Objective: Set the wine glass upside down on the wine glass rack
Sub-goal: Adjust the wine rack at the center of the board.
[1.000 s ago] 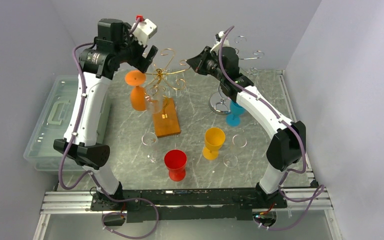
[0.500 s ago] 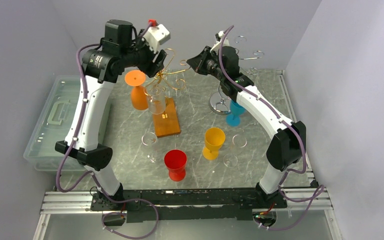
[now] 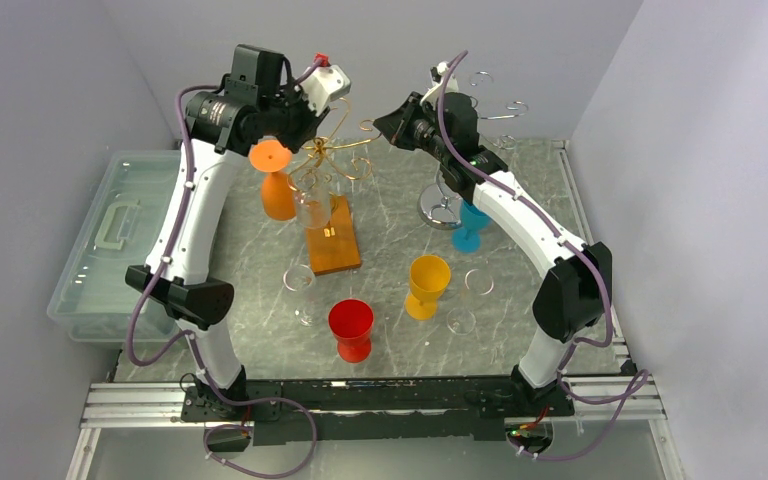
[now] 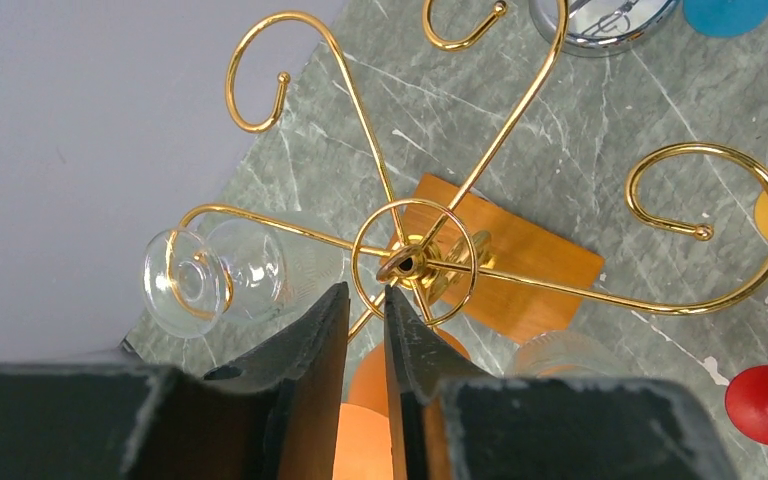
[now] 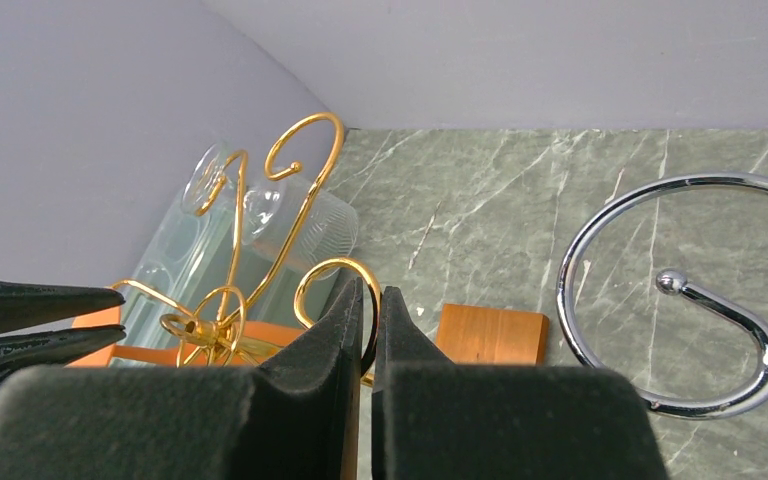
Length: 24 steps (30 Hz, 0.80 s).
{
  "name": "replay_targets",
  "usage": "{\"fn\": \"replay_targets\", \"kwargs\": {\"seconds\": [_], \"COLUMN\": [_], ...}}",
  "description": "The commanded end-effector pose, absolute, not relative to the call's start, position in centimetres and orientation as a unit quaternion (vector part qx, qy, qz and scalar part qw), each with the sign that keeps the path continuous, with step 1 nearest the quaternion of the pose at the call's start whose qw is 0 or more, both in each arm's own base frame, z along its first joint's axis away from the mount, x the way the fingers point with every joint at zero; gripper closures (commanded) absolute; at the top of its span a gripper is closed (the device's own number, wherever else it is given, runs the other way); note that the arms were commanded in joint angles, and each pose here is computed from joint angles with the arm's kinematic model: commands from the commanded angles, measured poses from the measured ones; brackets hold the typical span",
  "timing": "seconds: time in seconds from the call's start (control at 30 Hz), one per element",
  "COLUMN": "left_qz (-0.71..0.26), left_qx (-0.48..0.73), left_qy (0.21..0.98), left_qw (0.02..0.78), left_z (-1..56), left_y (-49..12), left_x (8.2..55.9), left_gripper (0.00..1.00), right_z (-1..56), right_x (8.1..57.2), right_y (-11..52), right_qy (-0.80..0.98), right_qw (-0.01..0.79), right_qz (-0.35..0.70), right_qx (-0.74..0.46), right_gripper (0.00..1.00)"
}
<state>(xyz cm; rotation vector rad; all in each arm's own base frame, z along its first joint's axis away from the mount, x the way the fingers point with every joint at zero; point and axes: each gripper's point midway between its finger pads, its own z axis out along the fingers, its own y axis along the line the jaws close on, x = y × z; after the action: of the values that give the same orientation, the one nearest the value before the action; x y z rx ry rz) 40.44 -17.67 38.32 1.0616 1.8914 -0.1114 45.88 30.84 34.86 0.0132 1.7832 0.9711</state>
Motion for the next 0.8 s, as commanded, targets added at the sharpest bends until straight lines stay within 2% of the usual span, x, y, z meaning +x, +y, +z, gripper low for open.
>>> {"fn": "replay_targets", "kwargs": {"seconds": [0.0, 0.4, 0.77], "left_qz": [-0.056, -0.063, -0.006], "left_qx": [0.448, 0.485, 0.444], "left_qy": [0.758, 0.75, 0.746], "left_qw": [0.471, 0.446, 0.496], "left_z": [39.2, 37.1, 38.2], "left_y": [-18.0, -18.3, -17.4], "left_x": [39.6, 39.0, 42.8], "left_gripper": [0.74, 0.6, 0.68], "right_z": [32.8, 32.7, 32.6], "right_x": [44.6, 44.4, 43.7], "right_y": [31.2, 31.1, 30.8], "right_qy": [0.769, 0.769, 0.768], "right_qw": [0.503, 0.504, 0.503], "right_qz": [0.394, 0.392, 0.395], "right_qx": [-0.03, -0.029, -0.028], "right_gripper": [1.0, 1.0, 1.0]}}
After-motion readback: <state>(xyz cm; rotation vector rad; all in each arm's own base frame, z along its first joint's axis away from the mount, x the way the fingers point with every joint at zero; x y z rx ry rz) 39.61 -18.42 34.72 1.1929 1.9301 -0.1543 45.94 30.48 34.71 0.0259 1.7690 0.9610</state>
